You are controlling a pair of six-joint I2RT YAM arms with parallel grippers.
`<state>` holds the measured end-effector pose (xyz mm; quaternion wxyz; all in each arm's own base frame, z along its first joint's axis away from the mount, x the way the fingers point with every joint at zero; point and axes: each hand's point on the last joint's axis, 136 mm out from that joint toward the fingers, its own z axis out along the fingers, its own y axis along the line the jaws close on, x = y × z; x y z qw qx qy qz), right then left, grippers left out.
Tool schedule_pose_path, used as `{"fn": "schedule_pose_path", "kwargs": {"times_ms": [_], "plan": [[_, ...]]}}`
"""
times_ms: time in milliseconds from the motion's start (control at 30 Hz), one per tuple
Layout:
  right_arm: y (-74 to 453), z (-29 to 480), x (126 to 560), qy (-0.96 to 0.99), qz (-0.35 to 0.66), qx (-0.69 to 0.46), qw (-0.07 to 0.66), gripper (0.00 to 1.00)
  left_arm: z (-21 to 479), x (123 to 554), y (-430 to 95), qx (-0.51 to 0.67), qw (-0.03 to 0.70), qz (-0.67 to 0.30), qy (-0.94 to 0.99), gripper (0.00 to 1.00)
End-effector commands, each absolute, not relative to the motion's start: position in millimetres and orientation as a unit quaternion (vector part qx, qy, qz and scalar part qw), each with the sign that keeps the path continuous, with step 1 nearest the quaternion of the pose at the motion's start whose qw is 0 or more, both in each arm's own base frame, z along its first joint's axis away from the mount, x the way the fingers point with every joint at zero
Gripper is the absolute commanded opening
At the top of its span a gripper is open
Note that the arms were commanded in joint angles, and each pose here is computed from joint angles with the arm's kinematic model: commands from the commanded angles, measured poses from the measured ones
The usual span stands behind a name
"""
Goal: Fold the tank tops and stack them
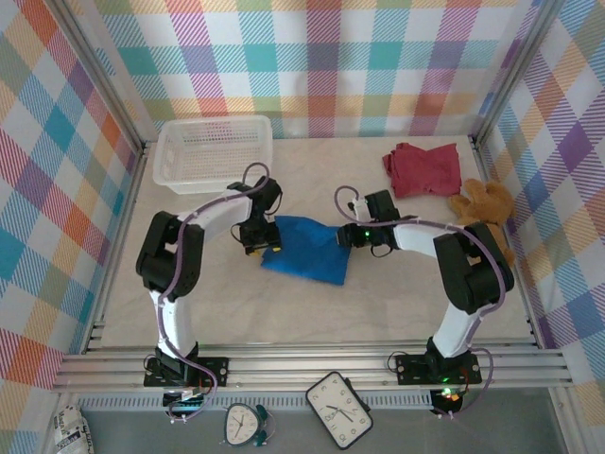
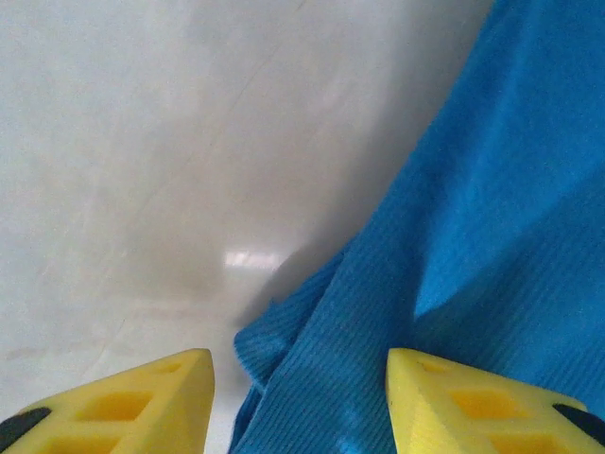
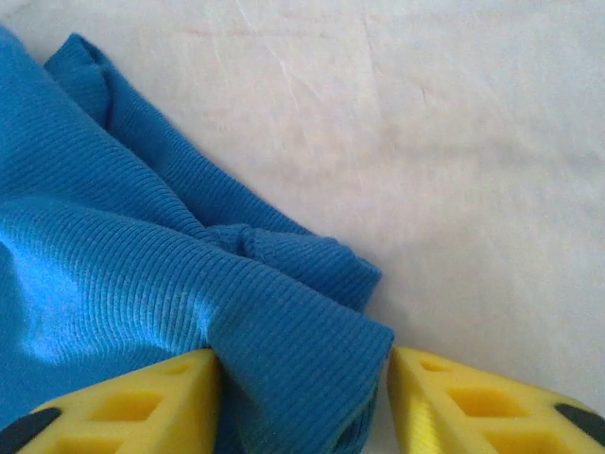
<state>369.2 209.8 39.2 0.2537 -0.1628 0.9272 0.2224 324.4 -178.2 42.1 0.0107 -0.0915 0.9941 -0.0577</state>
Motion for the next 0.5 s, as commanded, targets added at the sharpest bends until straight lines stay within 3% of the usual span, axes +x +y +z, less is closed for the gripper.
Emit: {"fn": "schedule_pose_path", "kwargs": {"times_ms": [0, 167, 467], "plan": [[218, 50, 372, 0.919, 0.231, -0.202, 0.248, 0.54, 57, 326, -180, -0.125, 0.048, -0.090, 0.987, 0.51], [217, 81, 362, 0.915, 0.247, -0.192, 0.256, 0.65, 73, 323, -163, -0.096, 0.072, -0.065, 0.991, 0.62], [217, 71, 293, 0.931, 0.298, -0.085, 0.193, 0.71, 50, 350, -187, -0.030, 0.049, -0.114, 0.992, 0.65]]}}
